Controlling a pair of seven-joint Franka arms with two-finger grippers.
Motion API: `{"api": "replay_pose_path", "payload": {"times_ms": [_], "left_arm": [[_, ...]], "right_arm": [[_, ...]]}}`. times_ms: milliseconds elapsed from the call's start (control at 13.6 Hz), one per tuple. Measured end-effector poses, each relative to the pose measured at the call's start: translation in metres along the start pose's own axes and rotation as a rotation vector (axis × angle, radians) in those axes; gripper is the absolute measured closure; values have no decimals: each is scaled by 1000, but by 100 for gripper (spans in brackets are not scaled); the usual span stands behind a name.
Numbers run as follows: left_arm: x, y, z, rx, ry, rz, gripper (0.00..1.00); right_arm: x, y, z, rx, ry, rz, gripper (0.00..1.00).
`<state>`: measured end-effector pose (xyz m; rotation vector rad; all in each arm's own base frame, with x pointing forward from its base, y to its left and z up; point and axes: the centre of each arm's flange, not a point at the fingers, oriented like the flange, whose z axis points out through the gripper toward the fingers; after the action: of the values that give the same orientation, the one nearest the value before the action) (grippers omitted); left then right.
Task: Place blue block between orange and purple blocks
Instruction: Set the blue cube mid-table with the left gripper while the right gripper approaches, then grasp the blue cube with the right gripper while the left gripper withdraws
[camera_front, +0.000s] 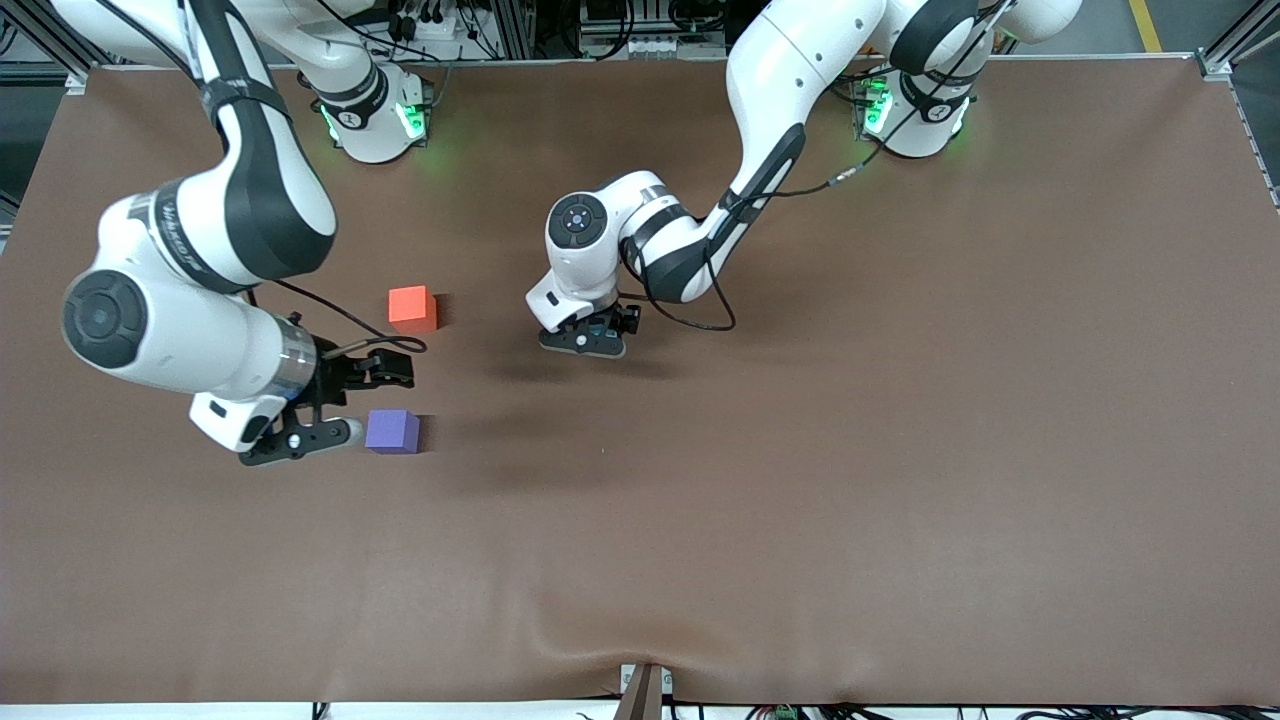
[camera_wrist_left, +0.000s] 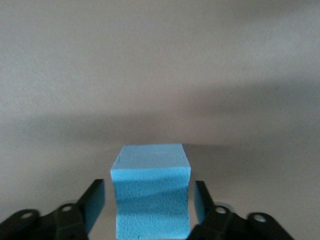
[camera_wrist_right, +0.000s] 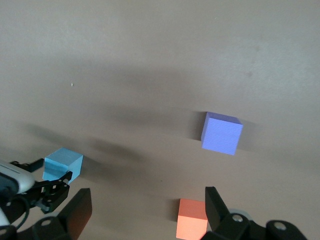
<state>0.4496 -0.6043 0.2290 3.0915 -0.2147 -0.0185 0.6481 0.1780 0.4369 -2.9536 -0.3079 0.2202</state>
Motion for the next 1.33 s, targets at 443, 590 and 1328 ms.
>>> {"api": "replay_pose_path", "payload": {"times_ms": [443, 590, 1328], "left_arm": [[60, -100, -159, 72, -25, -164, 0], [96, -180, -212, 68, -11, -285, 0], [126, -409, -342, 62, 19, -398, 0]], "right_arm": [[8, -47, 64, -14, -82, -25, 0], [0, -84, 85, -34, -102, 63, 0], [-55, -220, 227, -87, -39, 222, 0]]}}
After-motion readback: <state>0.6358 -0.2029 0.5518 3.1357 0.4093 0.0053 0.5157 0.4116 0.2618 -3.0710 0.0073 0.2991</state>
